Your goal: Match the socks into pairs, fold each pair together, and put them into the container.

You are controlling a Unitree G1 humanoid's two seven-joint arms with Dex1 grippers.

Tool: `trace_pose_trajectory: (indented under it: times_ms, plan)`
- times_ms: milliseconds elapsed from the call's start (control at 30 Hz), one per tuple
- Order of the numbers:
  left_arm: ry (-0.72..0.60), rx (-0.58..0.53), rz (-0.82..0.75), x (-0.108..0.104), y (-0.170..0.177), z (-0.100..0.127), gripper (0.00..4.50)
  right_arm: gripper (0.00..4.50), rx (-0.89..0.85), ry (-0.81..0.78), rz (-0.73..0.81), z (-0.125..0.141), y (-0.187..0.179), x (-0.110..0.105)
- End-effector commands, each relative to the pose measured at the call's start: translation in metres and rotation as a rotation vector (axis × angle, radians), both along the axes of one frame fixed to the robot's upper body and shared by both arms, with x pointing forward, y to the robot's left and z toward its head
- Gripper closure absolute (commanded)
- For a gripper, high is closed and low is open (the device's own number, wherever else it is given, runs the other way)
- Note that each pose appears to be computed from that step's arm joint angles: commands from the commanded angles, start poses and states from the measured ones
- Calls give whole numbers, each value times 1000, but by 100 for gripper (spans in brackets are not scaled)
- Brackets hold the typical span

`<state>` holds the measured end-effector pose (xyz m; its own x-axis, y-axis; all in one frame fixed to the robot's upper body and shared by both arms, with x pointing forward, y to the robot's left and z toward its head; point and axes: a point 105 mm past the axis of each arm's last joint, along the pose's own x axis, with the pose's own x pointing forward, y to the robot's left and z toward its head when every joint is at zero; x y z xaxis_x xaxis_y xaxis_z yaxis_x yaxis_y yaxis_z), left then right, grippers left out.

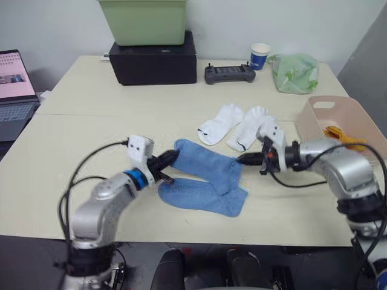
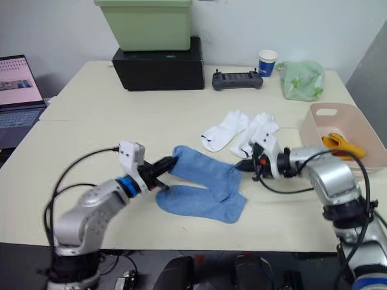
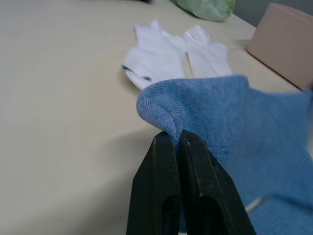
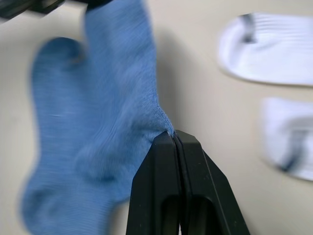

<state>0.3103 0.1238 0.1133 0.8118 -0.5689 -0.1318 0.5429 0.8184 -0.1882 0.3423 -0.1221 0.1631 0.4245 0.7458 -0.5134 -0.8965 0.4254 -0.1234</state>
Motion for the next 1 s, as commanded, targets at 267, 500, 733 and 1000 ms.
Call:
trace_pose_trajectory:
  times_ms: [267, 500, 733, 1000]
  plan:
    - [-30, 27, 179, 7, 13, -5, 450, 430, -73, -66, 66, -23, 17, 29]
    - [-90, 40, 275, 16, 45, 9, 291, 223, 53, -218, 29, 10, 8, 24]
    - [-261, 314, -130, -1, 59, 32, 201, 150, 91, -276, 251, 0, 34, -39]
    - [-372, 665, -478, -4, 67, 3, 201, 150, -52, -366, 302, -41, 44, -46]
